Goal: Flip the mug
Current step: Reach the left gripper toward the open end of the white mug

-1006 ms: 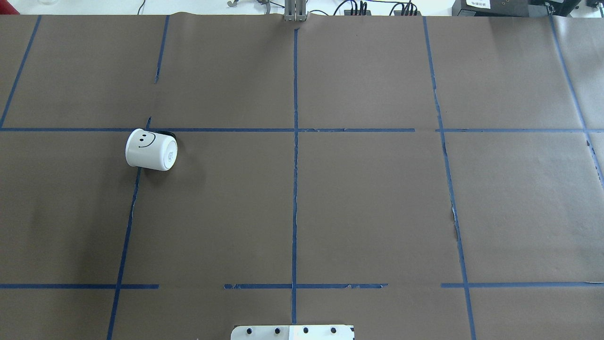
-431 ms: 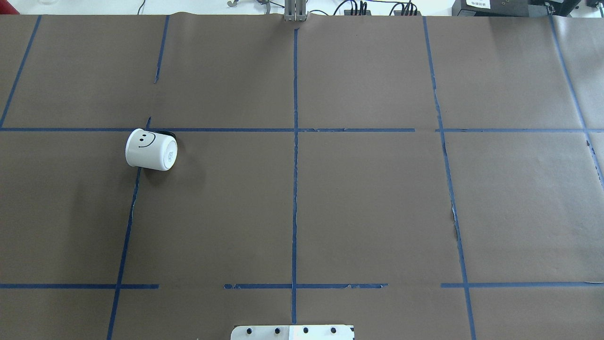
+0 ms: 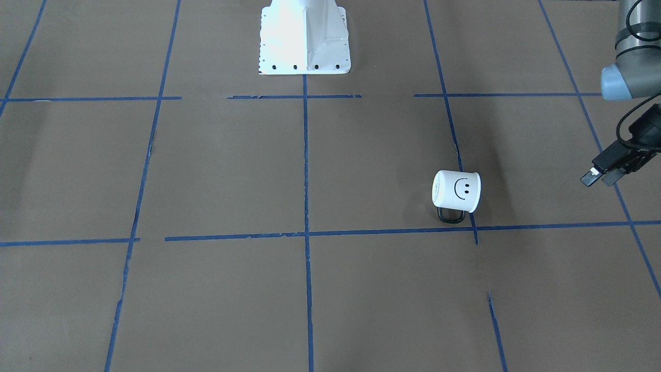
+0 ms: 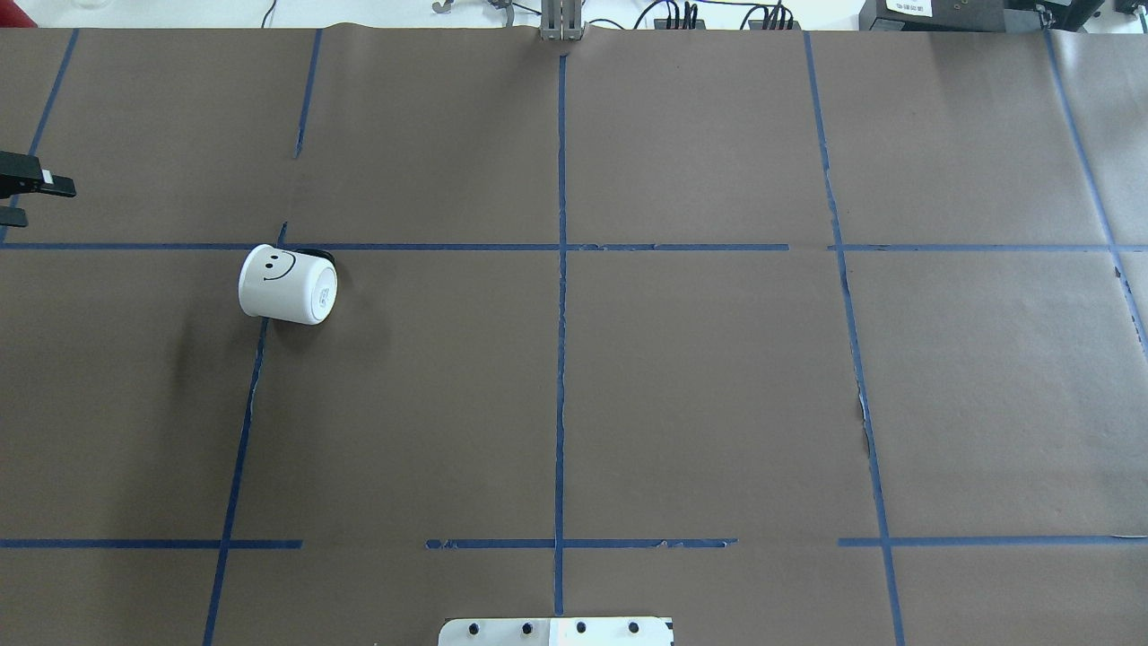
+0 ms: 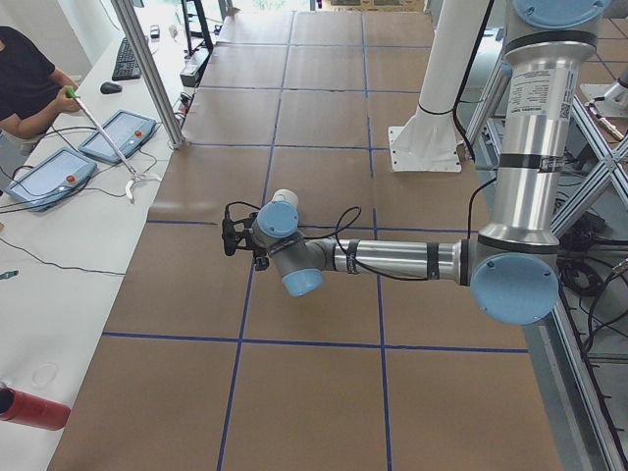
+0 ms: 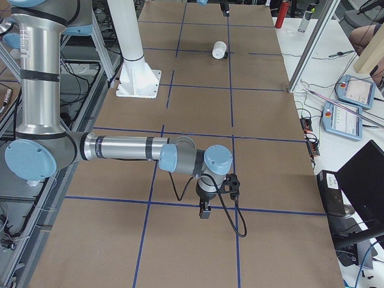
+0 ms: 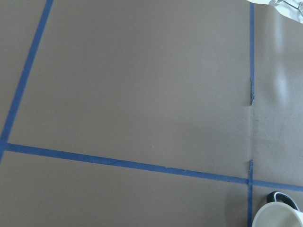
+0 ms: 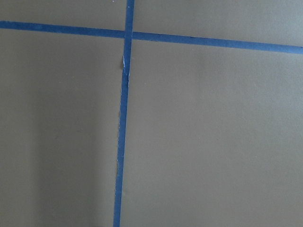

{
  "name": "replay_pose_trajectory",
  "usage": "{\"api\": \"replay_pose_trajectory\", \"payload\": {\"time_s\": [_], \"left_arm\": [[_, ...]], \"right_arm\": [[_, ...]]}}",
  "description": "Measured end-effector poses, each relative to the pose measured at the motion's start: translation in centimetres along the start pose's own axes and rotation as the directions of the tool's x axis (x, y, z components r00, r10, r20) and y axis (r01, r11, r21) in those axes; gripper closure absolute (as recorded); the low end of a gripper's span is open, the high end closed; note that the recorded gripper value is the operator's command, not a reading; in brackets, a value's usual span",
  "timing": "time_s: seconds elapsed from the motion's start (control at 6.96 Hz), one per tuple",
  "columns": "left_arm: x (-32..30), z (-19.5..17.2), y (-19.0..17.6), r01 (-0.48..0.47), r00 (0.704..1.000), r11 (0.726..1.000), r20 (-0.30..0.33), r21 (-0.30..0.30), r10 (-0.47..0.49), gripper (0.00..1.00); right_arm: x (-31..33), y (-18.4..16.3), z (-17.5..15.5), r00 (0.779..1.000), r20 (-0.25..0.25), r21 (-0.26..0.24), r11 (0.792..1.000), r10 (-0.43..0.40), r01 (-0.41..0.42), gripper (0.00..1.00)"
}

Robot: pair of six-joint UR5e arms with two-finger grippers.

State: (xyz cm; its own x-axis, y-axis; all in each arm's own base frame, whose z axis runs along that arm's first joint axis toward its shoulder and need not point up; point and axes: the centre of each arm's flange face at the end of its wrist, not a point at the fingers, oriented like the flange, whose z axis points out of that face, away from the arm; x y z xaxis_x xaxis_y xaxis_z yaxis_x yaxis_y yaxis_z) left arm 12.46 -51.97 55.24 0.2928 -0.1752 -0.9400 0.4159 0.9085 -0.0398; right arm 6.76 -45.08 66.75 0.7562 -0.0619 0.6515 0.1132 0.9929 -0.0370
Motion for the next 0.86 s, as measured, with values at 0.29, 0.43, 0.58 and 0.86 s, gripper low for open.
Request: {"api": "replay_pose_trajectory", "payload": {"time_s": [0.29,0.43,0.58,0.86], "left_arm": [[1.1,0.9,0.9,0.08,0.992,0.994,-0.104,0.068,-0.073,0.0],[1.6,1.9,1.8,0.111,0.982,0.99,-0.162,0.088,-0.096,0.0],[2.8,3.6,2.9,0.141,0.97,0.986,-0.214,0.091,-0.119,0.0],[5.1,6.8,4.7,0.183,0.944,0.982,-0.288,0.043,-0.163,0.0]], "right_arm": [[0.0,0.0,0.0,1.0,0.0,0.0,1.0,0.0,0.0,0.0],[0.0,0.0,0.0,1.0,0.0,-0.001,1.0,0.001,-0.001,0.0],[0.0,0.0,0.0,1.0,0.0,-0.001,1.0,0.001,-0.001,0.0],[0.0,0.0,0.0,1.0,0.0,0.0,1.0,0.0,0.0,0.0]]}}
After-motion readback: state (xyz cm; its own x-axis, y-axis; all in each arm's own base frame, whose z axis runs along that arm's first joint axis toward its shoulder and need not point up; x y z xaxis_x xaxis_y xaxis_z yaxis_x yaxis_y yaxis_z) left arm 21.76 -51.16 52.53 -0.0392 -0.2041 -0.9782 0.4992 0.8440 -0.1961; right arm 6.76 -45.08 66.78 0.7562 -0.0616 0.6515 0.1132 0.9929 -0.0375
